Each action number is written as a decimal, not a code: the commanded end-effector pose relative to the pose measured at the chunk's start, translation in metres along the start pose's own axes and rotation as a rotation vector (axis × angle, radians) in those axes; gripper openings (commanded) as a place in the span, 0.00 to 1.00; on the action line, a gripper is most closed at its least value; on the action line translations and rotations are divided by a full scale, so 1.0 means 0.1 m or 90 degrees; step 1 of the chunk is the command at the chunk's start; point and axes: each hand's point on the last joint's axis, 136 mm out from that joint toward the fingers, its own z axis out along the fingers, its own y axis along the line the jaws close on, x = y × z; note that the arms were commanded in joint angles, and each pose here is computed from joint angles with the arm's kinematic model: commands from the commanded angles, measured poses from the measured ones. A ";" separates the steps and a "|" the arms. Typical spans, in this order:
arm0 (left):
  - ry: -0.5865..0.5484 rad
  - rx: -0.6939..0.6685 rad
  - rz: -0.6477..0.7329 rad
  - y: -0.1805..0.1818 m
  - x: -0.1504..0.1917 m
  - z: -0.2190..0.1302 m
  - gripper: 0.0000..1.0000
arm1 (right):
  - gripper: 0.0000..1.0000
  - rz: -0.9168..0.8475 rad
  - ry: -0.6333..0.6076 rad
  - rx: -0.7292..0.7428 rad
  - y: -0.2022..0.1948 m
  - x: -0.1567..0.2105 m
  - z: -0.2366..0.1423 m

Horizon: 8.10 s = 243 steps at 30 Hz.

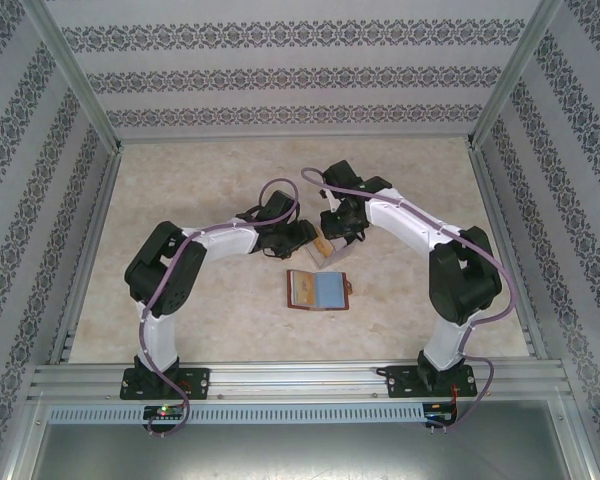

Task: Put the credit cards into the card holder
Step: Pick up the credit card from the storage box, then insert the credit card into the card slot.

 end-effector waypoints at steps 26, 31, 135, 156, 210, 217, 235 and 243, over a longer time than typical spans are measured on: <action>0.003 0.021 -0.031 0.03 -0.02 0.12 0.43 | 0.37 -0.145 0.022 0.234 -0.22 -0.04 0.26; 0.000 0.019 -0.030 0.04 -0.02 0.11 0.42 | 0.36 -0.139 -0.009 0.235 -0.21 -0.12 0.14; 0.077 0.507 0.016 -1.17 0.18 -1.04 0.20 | 0.01 0.497 -0.152 -0.494 0.17 0.04 -0.88; -0.019 0.201 -0.025 -0.09 0.62 -1.04 0.00 | 0.20 0.351 -0.059 -0.302 0.33 0.81 -0.36; -0.071 0.224 0.105 0.12 1.16 -0.49 0.00 | 0.10 0.304 0.071 -0.060 -0.19 1.61 0.44; -0.074 0.262 0.112 0.05 1.17 -0.53 0.00 | 0.09 0.300 0.090 -0.051 -0.20 1.65 0.53; -0.060 0.187 0.094 0.24 1.18 -0.29 0.00 | 0.09 0.293 0.095 -0.054 -0.18 1.62 0.54; -0.069 0.146 0.121 0.27 1.19 -0.32 0.00 | 0.09 0.292 0.104 -0.055 -0.16 1.63 0.58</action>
